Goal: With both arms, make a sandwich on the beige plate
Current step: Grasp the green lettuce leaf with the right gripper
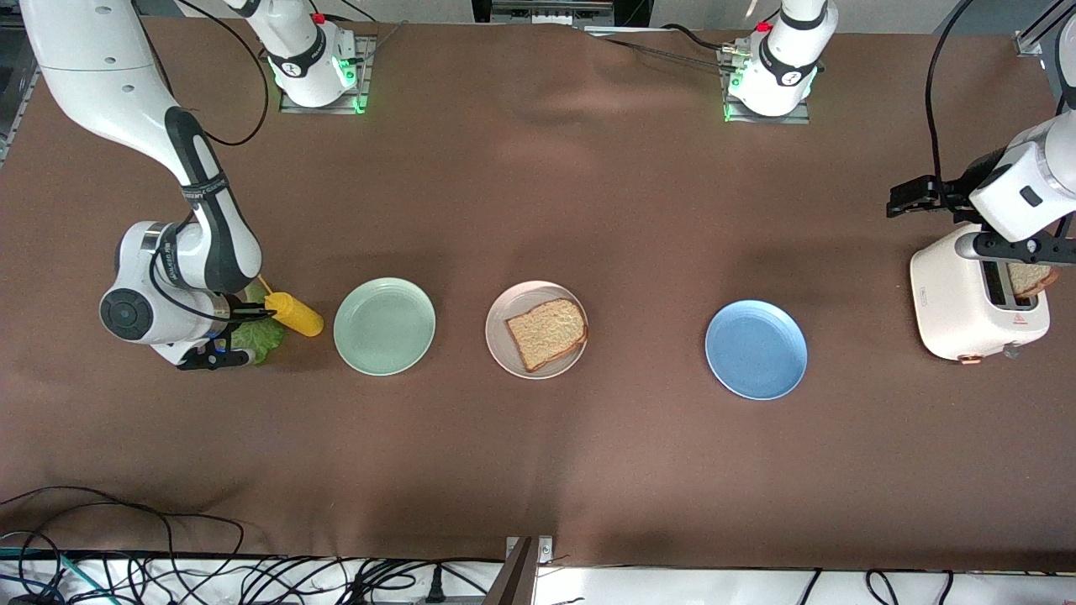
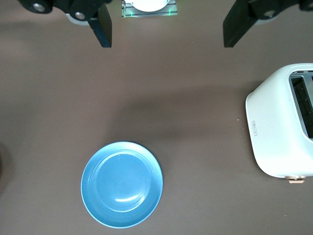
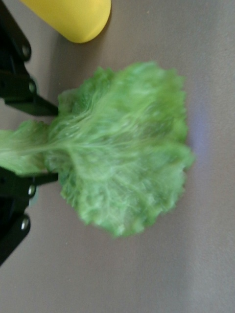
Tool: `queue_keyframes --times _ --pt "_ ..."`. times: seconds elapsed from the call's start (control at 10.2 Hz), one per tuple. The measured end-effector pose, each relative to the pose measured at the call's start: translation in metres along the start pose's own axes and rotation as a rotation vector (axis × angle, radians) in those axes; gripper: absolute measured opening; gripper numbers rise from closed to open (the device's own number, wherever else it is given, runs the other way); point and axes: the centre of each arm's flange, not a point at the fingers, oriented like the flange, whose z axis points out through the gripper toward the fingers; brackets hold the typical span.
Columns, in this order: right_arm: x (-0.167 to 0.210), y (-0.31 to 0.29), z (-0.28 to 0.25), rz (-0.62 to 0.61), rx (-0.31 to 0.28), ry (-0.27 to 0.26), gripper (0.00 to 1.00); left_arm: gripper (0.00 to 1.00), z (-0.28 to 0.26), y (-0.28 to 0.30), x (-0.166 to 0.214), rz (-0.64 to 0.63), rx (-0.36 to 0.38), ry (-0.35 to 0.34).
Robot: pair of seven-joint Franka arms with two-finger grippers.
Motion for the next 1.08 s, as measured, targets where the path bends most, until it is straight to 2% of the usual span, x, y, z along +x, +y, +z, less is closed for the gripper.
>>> queue_keyframes --times 0.2,0.3,0.79,1.08 --pt "0.004 0.004 -0.015 -0.022 -0.005 0.007 0.16 1.00 0.002 -0.001 0.000 -0.001 -0.001 -0.006" --pt "0.005 0.009 -0.029 -0.028 -0.005 -0.002 0.07 1.00 0.003 -0.001 -0.001 -0.002 -0.001 -0.011" --pt "-0.008 0.038 -0.166 0.049 -0.003 0.006 0.07 1.00 0.004 -0.003 -0.002 -0.006 -0.003 -0.025" --pt "-0.015 -0.031 -0.238 0.180 0.004 0.019 0.06 1.00 0.005 -0.004 -0.003 -0.007 -0.003 -0.028"
